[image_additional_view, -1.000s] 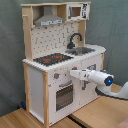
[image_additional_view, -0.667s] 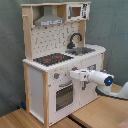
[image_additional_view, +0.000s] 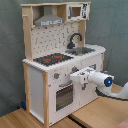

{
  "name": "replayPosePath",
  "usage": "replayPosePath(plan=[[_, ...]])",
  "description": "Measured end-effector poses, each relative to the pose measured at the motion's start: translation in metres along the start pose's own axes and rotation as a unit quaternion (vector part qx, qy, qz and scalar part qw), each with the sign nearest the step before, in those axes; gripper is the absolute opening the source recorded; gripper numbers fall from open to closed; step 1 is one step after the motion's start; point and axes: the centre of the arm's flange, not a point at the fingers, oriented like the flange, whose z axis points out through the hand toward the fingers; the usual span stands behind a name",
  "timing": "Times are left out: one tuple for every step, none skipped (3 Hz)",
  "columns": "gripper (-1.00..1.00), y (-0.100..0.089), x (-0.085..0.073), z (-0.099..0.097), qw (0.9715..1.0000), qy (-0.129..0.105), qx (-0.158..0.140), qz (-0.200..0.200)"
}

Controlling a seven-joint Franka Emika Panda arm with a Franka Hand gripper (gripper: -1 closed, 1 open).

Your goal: Play with the kitchen

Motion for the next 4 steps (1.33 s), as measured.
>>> replayPosePath(plan=[[1.0,0.0,0.0,0.0,1.0,0.0,0.0,0.0],[1.0,0.007,0.009,-0.013,0.9998,0.009,0.009,0.017],[1.0,0.015,0.018,-0.033,0.9994,0.014,0.018,0.025],[1.0,0.023,0.02,-0.049,0.9988,0.013,0.031,0.034]])
